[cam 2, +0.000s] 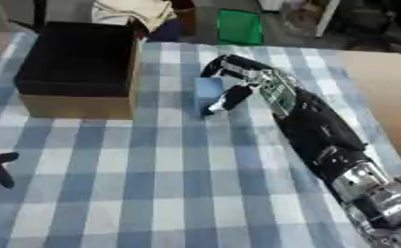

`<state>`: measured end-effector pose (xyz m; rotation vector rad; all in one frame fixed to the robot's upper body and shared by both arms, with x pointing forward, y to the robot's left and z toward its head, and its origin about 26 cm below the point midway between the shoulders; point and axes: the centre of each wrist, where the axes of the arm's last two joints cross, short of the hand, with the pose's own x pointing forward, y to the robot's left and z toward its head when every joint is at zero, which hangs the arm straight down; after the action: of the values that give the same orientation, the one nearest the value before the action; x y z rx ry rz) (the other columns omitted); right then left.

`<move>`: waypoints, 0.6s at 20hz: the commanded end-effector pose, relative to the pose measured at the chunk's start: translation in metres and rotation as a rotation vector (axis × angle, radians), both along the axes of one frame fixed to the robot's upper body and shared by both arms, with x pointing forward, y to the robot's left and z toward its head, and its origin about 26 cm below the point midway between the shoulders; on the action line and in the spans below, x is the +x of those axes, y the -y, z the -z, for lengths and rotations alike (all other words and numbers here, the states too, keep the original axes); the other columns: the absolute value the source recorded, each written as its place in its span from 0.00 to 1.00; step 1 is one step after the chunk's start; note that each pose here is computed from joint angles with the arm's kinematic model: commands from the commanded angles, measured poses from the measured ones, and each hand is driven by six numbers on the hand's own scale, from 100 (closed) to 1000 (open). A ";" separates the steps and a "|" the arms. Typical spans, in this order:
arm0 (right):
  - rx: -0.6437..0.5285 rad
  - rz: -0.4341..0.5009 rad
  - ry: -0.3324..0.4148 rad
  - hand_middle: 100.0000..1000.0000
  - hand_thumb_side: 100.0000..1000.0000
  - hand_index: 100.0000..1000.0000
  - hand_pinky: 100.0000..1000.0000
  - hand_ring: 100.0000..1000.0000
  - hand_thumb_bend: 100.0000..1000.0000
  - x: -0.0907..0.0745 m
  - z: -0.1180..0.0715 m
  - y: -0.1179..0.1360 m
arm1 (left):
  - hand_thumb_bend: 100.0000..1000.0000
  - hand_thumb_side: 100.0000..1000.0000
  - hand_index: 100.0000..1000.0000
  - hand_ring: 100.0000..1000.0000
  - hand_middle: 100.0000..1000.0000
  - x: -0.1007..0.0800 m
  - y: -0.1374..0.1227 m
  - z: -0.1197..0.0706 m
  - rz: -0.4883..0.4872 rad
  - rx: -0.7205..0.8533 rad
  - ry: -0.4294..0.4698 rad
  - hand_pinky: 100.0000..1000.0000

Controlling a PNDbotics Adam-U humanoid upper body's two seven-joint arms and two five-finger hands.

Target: Pick up objects on the table and place them in the box.

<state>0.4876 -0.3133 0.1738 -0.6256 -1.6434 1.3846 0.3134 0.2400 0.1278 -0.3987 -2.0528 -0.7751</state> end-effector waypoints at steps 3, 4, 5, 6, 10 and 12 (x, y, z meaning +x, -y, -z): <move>0.009 0.039 0.091 0.41 0.22 0.51 0.76 0.76 0.43 0.001 -0.015 0.005 | 0.07 0.87 0.55 0.45 0.43 0.000 0.001 -0.007 0.011 0.003 0.022 0.90; 0.016 0.033 0.108 0.41 0.22 0.50 0.76 0.76 0.41 0.000 -0.019 0.004 | 0.07 0.87 0.55 0.45 0.43 0.000 0.001 -0.007 0.010 0.003 0.021 0.90; 0.023 0.024 0.125 0.40 0.21 0.49 0.75 0.76 0.40 0.000 -0.023 0.003 | 0.07 0.87 0.55 0.45 0.43 0.000 0.000 -0.006 0.009 0.002 0.020 0.90; 0.032 0.007 0.148 0.39 0.20 0.49 0.75 0.75 0.39 0.000 -0.029 0.000 | 0.07 0.87 0.55 0.45 0.43 0.000 0.000 -0.006 0.009 0.002 0.019 0.90; 0.082 -0.055 0.221 0.40 0.16 0.50 0.75 0.76 0.36 -0.004 -0.060 -0.010 | 0.07 0.87 0.55 0.46 0.43 0.000 0.000 -0.005 0.008 0.003 0.014 0.90; 0.118 -0.073 0.245 0.40 0.14 0.51 0.74 0.77 0.35 -0.007 -0.075 -0.014 | 0.07 0.87 0.55 0.46 0.43 0.000 -0.001 -0.004 0.008 0.004 0.012 0.90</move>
<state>0.4842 -0.2938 0.2197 -0.6529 -1.8865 1.3054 0.3133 0.2401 0.1276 -0.3996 -2.0511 -0.7749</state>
